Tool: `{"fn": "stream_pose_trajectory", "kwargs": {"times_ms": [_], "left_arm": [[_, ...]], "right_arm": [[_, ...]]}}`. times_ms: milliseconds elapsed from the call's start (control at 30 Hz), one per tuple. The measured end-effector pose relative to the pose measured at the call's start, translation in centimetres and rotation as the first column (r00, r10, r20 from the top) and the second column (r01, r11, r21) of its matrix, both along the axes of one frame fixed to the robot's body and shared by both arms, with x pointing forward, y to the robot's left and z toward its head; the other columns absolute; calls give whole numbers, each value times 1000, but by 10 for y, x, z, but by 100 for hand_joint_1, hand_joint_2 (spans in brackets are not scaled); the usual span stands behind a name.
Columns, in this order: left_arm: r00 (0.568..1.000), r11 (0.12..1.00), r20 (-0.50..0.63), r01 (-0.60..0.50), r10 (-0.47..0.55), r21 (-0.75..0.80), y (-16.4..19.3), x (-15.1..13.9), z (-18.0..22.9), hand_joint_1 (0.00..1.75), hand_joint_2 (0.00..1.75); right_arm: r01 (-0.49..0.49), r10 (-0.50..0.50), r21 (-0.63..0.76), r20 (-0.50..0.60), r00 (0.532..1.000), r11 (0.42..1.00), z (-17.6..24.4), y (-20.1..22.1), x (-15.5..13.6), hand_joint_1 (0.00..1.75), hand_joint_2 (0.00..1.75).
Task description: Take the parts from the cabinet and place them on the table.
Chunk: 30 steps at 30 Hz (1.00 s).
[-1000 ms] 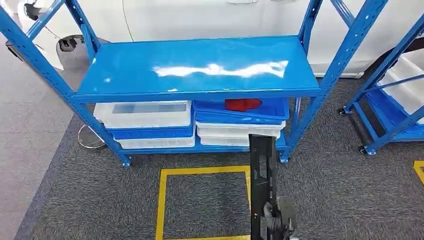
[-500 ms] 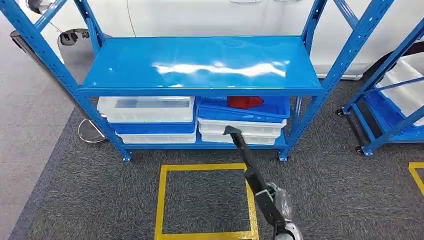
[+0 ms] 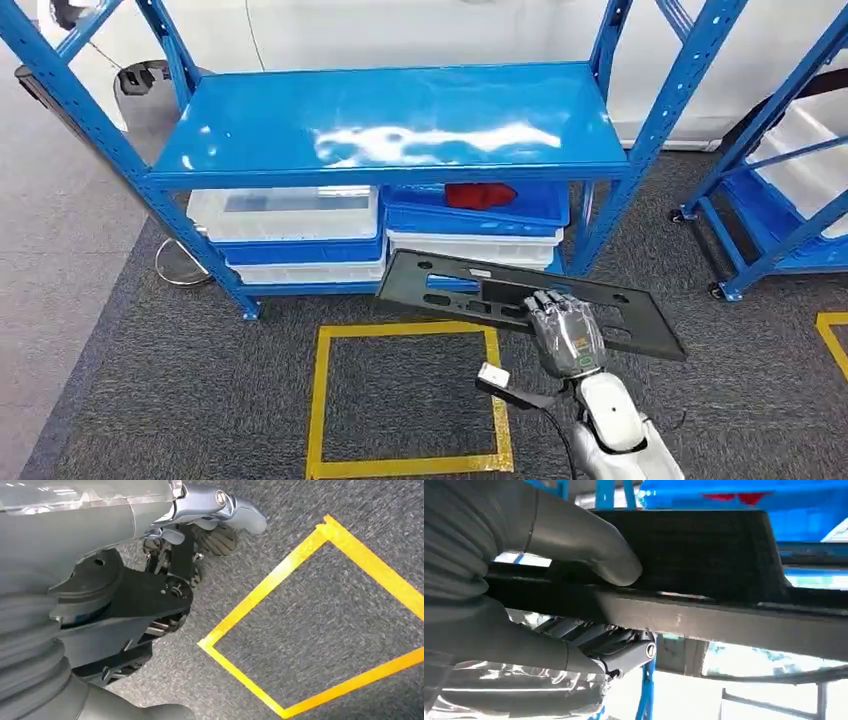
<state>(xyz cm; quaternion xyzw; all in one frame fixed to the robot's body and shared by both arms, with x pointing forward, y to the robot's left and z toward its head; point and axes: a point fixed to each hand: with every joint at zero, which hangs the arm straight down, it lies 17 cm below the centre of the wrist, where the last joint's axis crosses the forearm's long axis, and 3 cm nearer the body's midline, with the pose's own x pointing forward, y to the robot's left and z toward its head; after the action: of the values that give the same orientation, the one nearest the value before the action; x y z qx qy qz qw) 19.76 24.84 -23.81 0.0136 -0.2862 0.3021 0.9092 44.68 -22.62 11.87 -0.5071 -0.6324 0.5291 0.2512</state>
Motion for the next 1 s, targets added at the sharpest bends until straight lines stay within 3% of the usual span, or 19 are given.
{"fn": "stream_pose_trajectory", "kwargs": {"times_ms": [433,1000], "left_arm": [[1000,1000,0,-13,13,11,8,-2,-1,0,175],[1000,1000,11,-17,17,22,8,-3,0,0,175]], "right_arm": [[-107,126,-136,139,982,985,67,15,20,175,175],[-206,211,-68,91,973,976,82,34,18,175,175]]}}
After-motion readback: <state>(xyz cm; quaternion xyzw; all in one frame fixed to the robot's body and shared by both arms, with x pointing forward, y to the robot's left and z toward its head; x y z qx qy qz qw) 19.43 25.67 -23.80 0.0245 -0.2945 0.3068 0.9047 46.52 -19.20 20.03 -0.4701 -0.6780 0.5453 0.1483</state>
